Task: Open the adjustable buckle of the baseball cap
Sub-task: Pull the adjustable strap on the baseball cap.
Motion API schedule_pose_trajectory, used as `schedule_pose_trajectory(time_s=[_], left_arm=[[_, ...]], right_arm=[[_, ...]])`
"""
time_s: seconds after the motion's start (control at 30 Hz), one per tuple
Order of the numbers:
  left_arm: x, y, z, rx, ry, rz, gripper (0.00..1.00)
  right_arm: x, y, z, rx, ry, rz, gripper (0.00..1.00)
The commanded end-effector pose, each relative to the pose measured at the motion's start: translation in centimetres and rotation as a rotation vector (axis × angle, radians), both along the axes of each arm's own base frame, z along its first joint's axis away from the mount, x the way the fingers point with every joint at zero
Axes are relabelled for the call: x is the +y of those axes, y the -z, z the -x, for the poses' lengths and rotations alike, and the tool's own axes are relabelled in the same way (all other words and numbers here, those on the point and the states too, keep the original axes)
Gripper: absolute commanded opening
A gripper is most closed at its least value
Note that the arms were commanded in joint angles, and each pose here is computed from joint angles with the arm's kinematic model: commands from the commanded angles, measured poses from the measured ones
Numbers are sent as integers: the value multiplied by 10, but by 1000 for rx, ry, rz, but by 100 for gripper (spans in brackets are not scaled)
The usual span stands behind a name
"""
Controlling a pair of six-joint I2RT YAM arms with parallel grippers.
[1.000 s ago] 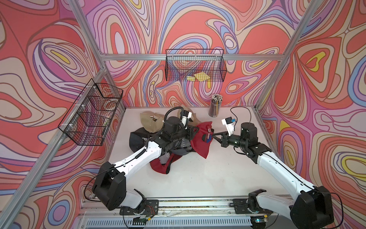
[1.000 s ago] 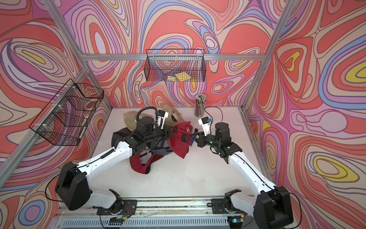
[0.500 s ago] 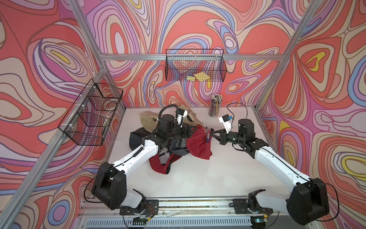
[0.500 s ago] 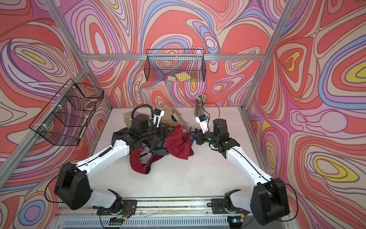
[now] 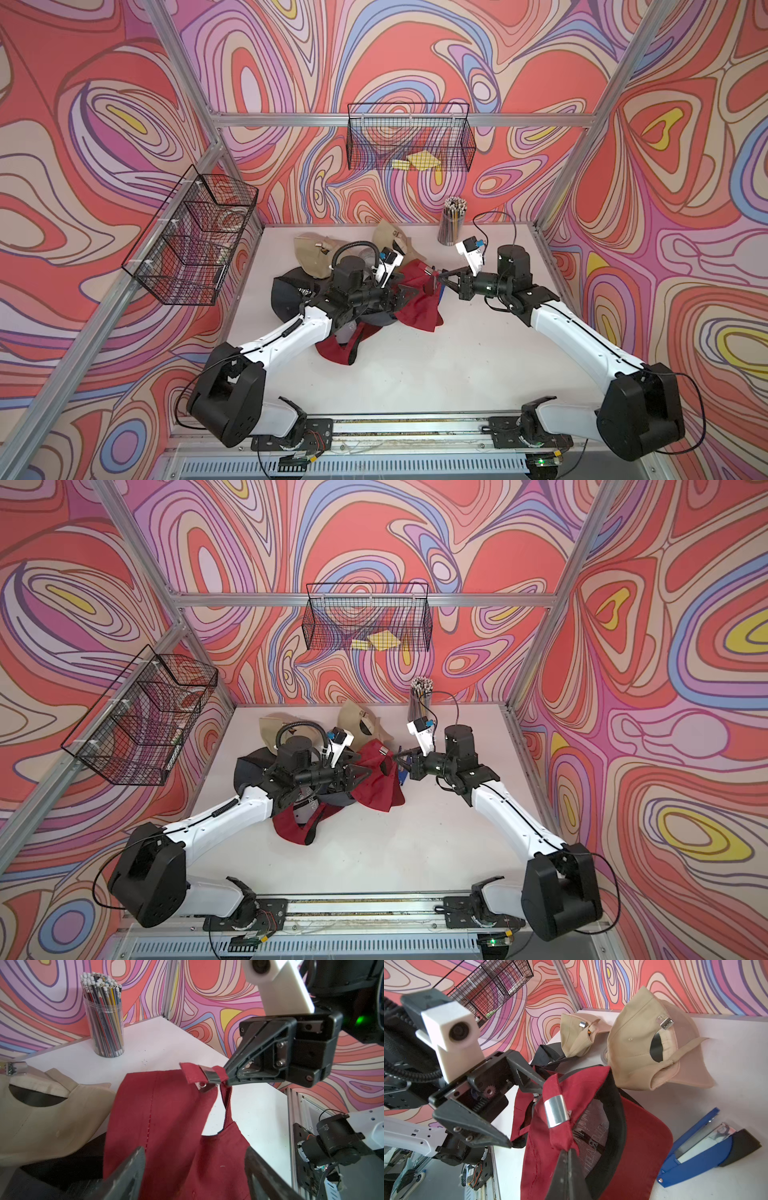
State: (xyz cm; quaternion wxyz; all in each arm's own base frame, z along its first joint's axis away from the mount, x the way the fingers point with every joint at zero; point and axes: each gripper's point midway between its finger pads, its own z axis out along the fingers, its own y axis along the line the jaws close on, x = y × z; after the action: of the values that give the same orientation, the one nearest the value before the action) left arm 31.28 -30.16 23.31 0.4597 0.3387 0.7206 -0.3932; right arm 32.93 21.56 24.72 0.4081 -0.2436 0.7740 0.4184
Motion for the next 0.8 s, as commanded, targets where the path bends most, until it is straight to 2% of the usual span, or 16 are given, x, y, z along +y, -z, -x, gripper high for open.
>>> schedule_pose_trajectory(time_s=[0.0, 0.27, 0.53, 0.77], left_arm=[[-3, -23, -2, -223, 1, -9, 77], [-15, -25, -6, -413, -29, -92, 75], [-18, -17, -19, -422, -83, -137, 64], [-20, -18, -26, -427, -100, -124, 57]], right_arm=[[3, -13, -2, -27, -23, -39, 0], [6, -15, 3, -20, -48, -75, 0], [9, -16, 5, -15, -64, -104, 0], [11, -12, 8, 1, -79, -132, 0]])
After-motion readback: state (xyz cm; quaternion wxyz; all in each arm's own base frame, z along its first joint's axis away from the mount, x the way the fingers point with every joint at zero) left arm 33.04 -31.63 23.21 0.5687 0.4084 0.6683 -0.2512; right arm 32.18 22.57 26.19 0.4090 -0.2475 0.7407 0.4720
